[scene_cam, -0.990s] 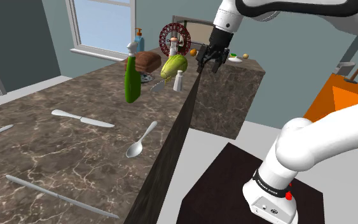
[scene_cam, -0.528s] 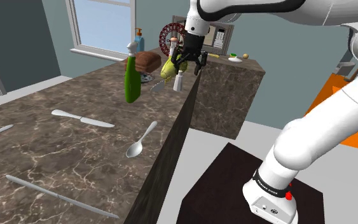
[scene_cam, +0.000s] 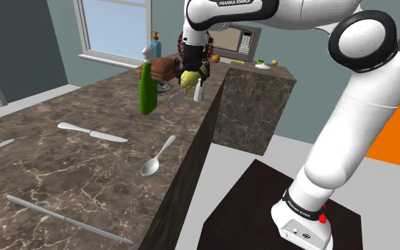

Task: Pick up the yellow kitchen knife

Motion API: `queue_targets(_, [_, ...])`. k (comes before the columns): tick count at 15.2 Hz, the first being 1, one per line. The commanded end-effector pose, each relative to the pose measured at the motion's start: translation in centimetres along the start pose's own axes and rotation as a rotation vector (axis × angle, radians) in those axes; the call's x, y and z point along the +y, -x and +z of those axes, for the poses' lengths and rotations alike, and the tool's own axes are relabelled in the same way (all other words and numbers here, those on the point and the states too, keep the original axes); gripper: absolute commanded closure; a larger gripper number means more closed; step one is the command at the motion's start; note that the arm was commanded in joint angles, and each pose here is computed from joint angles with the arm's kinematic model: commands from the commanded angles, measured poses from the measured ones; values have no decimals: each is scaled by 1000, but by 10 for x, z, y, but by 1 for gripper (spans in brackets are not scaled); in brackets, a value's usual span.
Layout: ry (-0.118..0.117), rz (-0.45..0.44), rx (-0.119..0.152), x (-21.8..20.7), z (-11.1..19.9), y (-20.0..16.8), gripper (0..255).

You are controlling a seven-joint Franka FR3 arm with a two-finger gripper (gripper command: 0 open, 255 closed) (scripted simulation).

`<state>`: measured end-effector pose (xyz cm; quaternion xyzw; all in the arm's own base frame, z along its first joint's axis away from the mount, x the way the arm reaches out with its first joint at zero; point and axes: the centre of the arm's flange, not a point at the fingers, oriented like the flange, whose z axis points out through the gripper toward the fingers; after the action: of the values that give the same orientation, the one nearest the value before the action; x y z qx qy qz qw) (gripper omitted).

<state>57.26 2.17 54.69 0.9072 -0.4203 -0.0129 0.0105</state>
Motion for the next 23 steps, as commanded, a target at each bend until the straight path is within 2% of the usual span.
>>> queue_targets(1, [21,88,-18,-17,13,-24,0])
queue_targets(6, [68,285,-60,-44,43,-83,0])
queue_targets(15, [68,285,-60,-45,83,-84,0])
queue_targets(16, [68,285,-60,-45,83,-83,255])
queue_targets(23, [68,285,-60,-45,83,-83,255])
